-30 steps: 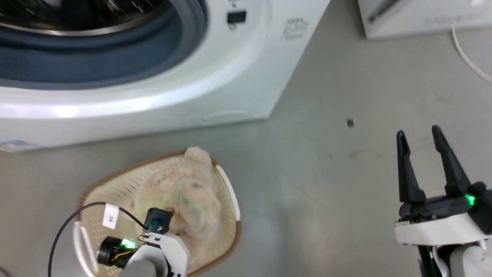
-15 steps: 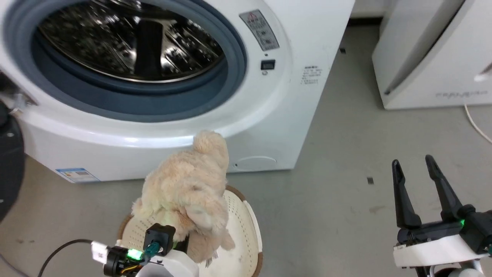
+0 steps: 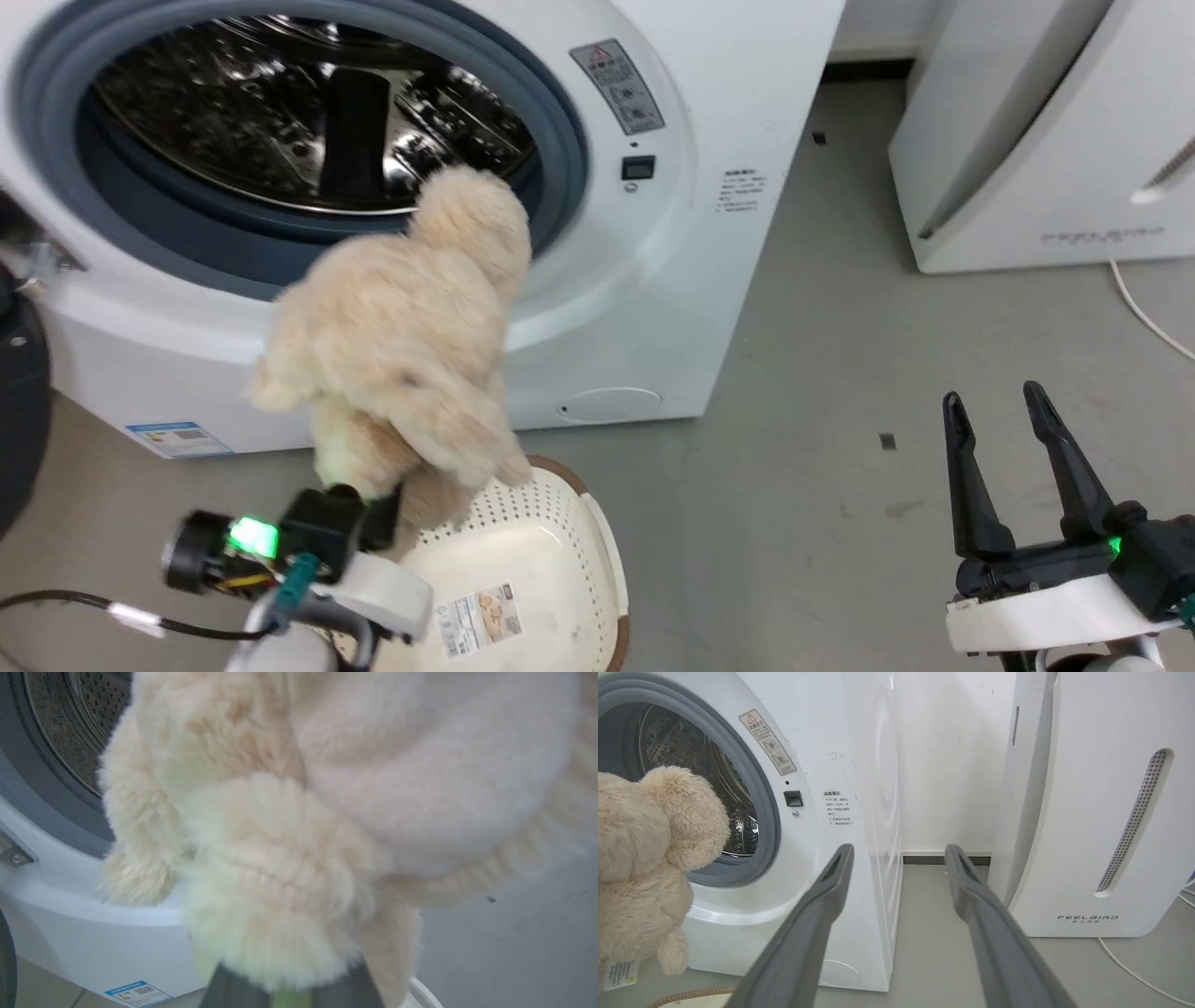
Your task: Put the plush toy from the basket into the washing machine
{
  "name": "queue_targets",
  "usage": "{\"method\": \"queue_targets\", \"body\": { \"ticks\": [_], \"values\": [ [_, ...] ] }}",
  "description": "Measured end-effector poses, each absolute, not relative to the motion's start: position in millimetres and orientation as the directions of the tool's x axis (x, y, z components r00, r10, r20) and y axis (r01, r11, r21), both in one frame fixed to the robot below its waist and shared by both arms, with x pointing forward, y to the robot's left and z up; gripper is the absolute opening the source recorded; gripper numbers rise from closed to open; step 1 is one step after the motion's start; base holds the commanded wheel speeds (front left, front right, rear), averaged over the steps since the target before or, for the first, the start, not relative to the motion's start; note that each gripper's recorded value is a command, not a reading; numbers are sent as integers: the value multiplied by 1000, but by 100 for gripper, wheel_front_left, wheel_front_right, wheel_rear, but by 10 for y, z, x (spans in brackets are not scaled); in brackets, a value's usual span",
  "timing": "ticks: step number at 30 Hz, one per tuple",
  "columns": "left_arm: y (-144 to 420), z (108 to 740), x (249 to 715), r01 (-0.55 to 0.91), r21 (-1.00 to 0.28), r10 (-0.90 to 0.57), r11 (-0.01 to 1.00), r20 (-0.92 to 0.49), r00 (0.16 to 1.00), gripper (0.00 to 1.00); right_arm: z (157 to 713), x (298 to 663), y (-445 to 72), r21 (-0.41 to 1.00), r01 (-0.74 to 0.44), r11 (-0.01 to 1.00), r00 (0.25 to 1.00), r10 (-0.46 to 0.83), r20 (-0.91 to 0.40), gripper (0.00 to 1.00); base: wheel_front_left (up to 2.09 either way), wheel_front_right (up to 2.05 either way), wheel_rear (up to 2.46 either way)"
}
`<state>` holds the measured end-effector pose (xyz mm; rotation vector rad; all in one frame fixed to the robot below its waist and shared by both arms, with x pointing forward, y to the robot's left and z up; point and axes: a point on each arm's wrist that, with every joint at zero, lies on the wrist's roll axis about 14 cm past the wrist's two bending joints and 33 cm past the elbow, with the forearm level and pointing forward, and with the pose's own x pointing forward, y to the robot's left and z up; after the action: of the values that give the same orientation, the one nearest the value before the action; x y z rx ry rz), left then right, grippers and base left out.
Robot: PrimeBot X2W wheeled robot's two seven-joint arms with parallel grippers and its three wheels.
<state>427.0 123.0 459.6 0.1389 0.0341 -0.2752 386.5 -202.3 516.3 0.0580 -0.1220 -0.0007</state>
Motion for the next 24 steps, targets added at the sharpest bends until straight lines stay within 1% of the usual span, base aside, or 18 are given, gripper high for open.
{"method": "queue_targets", "body": {
  "ticks": [5,9,12,16,21,24],
  "values": [
    [1322,4760,4624,272,191,-279,943,9,960,0,5095,3890,-2132,67,32,997,994,-39,103,100,0,0,0],
    [1418,4950,5092,262,230,-282,937,57,958,0,5021,3965,-2218,69,58,996,994,-64,85,100,0,0,0],
    [1480,5062,5463,260,269,-286,928,64,956,0,4956,4049,-2280,68,75,995,994,-80,72,100,0,0,0],
    [1478,5098,5905,283,317,-311,905,41,950,0,4842,4161,-2366,70,99,993,994,-103,49,100,0,0,0],
    [1496,5062,6490,293,376,-318,879,4,948,0,4600,4254,-2434,62,120,991,993,-120,-9,100,0,0,0],
    [1530,4859,6798,302,417,-305,858,-61,950,0,4453,4300,-2464,59,129,990,991,-127,-44,100,0,0,0]
  ]
}}
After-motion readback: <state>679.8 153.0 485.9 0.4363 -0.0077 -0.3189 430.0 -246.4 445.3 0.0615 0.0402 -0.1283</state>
